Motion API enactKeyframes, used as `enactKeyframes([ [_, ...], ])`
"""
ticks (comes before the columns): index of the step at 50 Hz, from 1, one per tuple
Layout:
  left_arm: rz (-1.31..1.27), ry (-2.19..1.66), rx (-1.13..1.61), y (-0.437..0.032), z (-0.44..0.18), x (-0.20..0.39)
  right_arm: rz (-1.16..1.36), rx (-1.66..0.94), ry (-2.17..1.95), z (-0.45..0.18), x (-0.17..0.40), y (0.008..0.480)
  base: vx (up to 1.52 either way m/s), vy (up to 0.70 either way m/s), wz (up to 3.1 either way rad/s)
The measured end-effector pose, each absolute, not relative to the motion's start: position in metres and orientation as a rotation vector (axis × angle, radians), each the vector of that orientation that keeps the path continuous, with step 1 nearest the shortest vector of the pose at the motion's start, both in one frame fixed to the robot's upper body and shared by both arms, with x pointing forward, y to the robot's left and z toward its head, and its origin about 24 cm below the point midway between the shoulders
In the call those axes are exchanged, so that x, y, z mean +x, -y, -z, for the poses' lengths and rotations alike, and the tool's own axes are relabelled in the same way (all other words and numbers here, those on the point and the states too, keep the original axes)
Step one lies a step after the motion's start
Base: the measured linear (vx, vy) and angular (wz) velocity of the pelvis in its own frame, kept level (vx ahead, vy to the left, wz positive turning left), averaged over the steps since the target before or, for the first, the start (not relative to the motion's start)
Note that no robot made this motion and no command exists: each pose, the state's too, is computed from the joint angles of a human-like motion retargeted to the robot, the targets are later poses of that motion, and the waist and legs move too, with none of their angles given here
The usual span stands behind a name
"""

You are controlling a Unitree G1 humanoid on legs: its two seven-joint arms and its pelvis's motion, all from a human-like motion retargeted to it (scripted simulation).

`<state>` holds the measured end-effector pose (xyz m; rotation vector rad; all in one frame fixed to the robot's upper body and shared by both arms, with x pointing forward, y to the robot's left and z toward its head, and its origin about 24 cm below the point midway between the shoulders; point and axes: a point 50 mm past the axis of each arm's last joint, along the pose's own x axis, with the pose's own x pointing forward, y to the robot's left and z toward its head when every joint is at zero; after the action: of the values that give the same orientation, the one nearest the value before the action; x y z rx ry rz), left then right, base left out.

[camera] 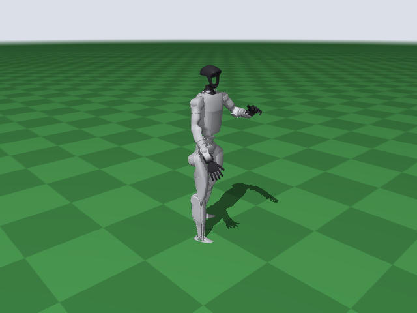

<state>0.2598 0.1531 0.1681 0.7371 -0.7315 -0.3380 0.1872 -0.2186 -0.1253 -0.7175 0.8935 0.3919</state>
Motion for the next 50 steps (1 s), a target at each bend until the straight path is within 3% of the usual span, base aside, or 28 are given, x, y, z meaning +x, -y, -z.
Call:
enactKeyframes([
  [38,0.164,0.758,0.417,-0.167,-0.173,0.255,-0.316,-0.613,-0.662,0.114,0.182,0.193,0.0,0.0,0.0],
  [50,0.106,0.729,0.315,-0.172,-0.166,0.252,-0.335,-0.56,-0.208,0.046,0.218,0.158,0.0,0.0,0.0],
])
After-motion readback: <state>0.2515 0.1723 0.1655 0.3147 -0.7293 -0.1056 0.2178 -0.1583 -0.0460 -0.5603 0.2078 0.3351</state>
